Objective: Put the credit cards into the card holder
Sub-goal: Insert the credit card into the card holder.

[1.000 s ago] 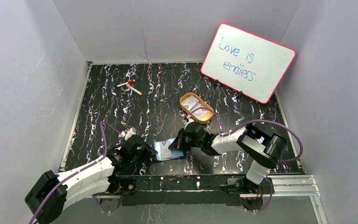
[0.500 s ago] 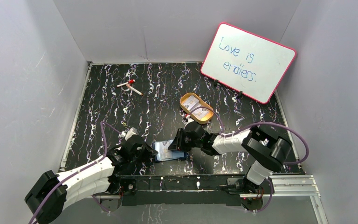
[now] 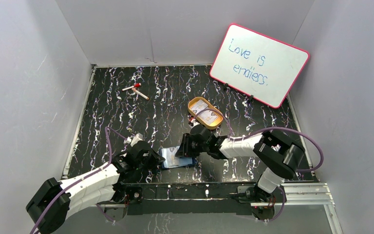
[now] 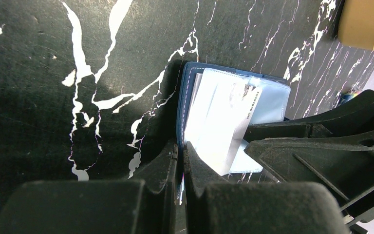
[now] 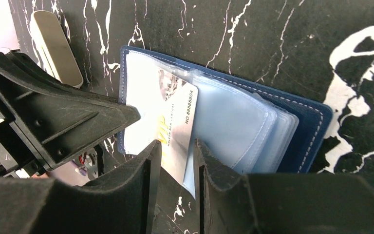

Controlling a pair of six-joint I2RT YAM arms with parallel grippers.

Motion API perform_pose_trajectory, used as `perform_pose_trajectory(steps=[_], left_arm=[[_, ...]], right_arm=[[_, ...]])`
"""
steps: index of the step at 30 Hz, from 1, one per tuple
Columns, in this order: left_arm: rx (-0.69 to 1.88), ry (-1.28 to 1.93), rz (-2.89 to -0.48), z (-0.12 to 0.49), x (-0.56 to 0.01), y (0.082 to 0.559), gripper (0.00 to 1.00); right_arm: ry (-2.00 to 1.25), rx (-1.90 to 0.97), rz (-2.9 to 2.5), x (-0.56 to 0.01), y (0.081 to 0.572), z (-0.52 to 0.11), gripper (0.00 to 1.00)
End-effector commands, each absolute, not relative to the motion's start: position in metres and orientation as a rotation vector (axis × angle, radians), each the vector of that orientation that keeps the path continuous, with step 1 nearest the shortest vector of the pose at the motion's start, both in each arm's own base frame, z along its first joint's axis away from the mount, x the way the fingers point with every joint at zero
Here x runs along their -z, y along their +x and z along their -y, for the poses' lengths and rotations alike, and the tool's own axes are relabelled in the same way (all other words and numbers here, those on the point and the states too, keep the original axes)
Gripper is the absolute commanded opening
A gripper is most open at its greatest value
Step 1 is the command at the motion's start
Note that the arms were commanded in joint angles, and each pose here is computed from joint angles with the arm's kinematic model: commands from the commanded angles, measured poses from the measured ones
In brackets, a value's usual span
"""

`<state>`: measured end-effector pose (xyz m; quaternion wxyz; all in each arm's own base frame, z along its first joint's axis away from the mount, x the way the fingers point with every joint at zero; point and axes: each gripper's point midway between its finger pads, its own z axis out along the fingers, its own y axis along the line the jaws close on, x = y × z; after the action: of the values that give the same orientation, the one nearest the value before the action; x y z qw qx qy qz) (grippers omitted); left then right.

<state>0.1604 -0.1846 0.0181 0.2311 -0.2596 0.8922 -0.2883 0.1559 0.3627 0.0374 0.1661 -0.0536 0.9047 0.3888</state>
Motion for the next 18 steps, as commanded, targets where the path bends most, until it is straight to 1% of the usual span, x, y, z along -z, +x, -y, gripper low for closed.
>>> perform_pose_trajectory(steps=[1,9,15,18], left_arm=[[0.726,-0.702,-2.488,0.177,-0.008,0.156,0.00],[0.734,-0.685,-2.492,0.179,-0.009,0.156,0.00],[0.727,-0.645,-2.494,0.179,-0.016,0.157,0.17],[0.724,-0.640,-2.495,0.179,-0.017,0.157,0.20]], right_arm=[[-0.219,-1.119,-2.587,-0.037,0.154,-0.372,0.39],[-0.275,-1.142,-2.586,-0.037,0.151,-0.384,0.39],[-0.289,-1.113,-2.602,-0.033,0.150,-0.381,0.39],[-0.285,-1.110,-2.599,-0.034,0.150,-0.379,0.40]])
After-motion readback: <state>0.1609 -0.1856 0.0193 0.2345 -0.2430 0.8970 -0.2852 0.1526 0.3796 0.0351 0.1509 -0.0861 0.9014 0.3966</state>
